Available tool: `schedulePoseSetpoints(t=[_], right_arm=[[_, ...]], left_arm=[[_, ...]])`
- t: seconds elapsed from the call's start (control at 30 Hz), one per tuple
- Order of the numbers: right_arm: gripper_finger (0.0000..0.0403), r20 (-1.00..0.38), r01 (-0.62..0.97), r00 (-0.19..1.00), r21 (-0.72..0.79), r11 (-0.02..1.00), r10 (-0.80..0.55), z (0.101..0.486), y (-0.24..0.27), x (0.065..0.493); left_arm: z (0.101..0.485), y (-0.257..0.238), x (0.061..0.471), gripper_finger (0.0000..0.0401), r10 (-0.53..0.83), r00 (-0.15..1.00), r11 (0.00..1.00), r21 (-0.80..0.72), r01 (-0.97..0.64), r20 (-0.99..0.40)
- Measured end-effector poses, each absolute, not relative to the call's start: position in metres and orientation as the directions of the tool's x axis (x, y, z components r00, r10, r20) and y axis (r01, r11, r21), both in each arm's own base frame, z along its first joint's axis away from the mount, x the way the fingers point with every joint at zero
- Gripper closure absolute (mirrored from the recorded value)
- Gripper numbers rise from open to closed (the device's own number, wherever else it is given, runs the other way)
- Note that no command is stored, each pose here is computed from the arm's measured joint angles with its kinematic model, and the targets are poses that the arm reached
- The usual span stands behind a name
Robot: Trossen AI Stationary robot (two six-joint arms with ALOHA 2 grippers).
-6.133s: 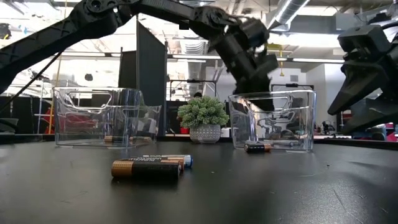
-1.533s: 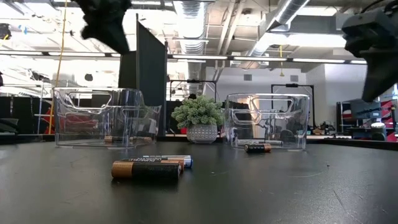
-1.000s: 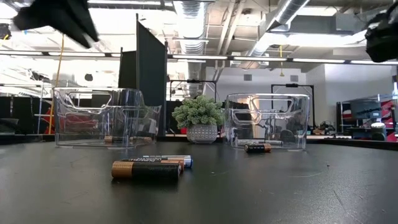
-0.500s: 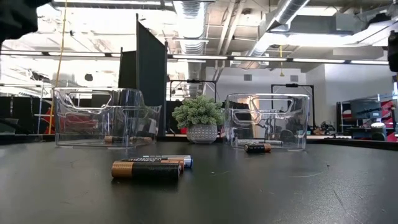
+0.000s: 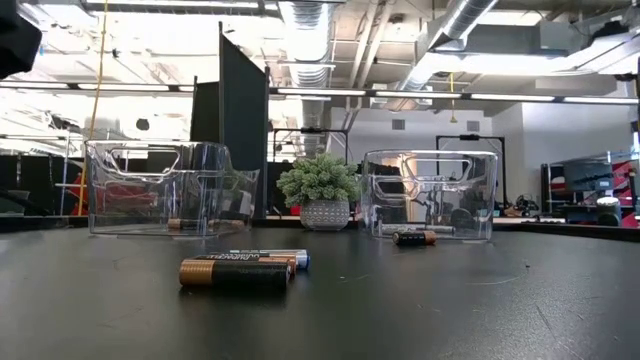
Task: Sort batteries
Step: Put the white-blue battery into the right transparent bin
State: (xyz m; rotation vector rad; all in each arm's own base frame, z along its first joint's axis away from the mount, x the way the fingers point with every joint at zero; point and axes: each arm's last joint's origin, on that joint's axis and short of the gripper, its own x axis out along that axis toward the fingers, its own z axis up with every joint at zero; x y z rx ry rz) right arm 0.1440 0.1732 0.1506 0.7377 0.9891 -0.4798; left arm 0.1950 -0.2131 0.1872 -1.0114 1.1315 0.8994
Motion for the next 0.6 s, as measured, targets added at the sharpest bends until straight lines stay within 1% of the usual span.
schedulePoseSetpoints(t=[0.07,0.23,0.3,0.43,0.47,0.6], right_arm=[[0.0384,-0.877,0.666,0.479,0.335,0.666,-0.037,0.1506,0.1732,0.144],[0.0384,-0.878,0.666,0.478,0.333,0.667,-0.039,0.1505,0.173,0.1439],[0.0384,-0.878,0.668,0.477,0.332,0.666,-0.04,0.1506,0.1725,0.1444],[0.0384,-0.878,0.672,0.476,0.33,0.663,-0.045,0.1505,0.1714,0.1453],[0.0384,-0.878,0.673,0.476,0.33,0.662,-0.046,0.1505,0.1713,0.1455],[0.0384,-0.878,0.677,0.476,0.33,0.657,-0.049,0.1505,0.1702,0.1467]], left_arm=[[0.1872,-0.2138,0.1954,0.0305,0.055,0.205,0.32,-0.177,-0.931,-0.977],[0.1874,-0.2154,0.1961,0.0305,0.042,0.215,0.319,-0.191,-0.928,-0.976],[0.1874,-0.2159,0.1956,0.0305,0.039,0.215,0.291,-0.194,-0.937,-0.976],[0.1871,-0.2153,0.1917,0.0305,0.06,0.194,0.181,-0.18,-0.967,-0.979],[0.1871,-0.2159,0.1908,0.0305,0.061,0.192,0.167,-0.18,-0.969,-0.979],[0.1871,-0.2207,0.1867,0.0305,0.049,0.2,0.163,-0.189,-0.968,-0.979]])
